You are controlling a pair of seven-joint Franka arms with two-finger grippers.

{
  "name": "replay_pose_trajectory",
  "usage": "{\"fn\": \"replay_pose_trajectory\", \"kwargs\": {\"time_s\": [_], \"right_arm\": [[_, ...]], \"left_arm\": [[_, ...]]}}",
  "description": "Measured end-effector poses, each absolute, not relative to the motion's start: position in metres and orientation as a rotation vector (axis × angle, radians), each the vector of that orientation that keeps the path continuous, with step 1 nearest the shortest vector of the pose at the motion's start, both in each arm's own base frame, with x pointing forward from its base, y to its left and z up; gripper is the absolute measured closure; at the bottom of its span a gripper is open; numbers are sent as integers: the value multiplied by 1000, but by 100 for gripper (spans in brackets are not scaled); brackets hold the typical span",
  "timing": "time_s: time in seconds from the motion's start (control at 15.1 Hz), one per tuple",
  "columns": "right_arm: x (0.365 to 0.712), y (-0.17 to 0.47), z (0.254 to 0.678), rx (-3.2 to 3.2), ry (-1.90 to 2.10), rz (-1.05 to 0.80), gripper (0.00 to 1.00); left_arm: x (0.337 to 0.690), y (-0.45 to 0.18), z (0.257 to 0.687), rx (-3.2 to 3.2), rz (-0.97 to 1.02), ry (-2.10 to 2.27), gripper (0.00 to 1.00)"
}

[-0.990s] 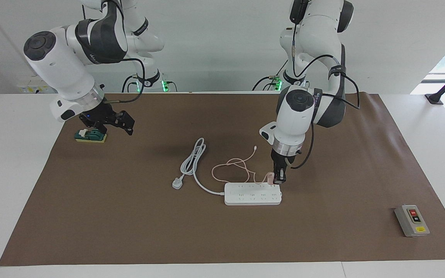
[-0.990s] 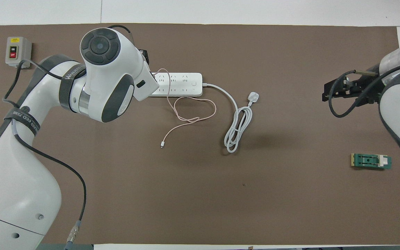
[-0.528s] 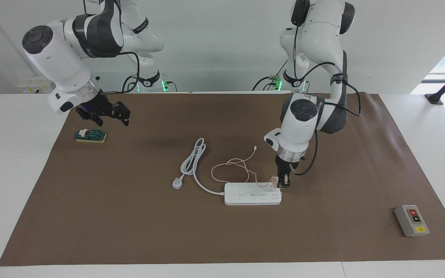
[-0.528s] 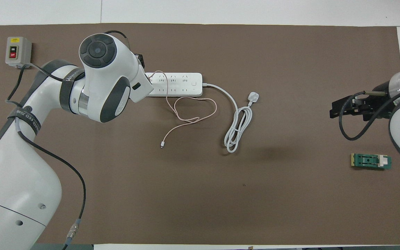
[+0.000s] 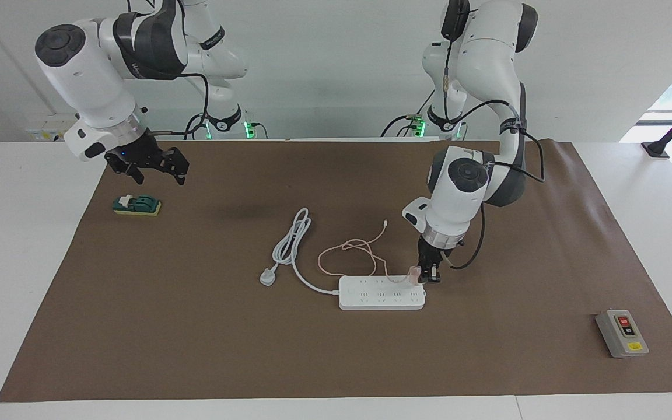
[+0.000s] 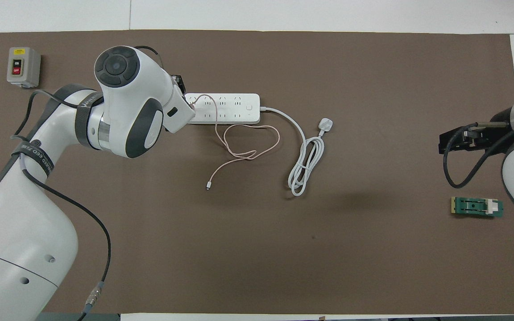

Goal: Plug charger into power strip
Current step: 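Push the pink charger into the power strip socket with the left gripper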

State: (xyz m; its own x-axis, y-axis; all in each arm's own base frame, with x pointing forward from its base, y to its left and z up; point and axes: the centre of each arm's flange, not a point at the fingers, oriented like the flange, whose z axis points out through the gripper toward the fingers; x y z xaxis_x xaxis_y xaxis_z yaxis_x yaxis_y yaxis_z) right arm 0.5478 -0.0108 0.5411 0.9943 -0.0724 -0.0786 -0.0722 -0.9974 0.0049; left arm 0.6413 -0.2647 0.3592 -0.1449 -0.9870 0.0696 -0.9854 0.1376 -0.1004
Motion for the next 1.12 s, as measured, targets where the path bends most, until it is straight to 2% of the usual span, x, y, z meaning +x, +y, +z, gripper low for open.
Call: {"fn": "replay_pose_trajectory", "kwargs": {"time_s": [1.12], "right_arm": [[549, -11, 549, 3131, -112, -118, 0]], "left_arm": [[643, -256, 354, -2173, -235, 2339, 98]]}}
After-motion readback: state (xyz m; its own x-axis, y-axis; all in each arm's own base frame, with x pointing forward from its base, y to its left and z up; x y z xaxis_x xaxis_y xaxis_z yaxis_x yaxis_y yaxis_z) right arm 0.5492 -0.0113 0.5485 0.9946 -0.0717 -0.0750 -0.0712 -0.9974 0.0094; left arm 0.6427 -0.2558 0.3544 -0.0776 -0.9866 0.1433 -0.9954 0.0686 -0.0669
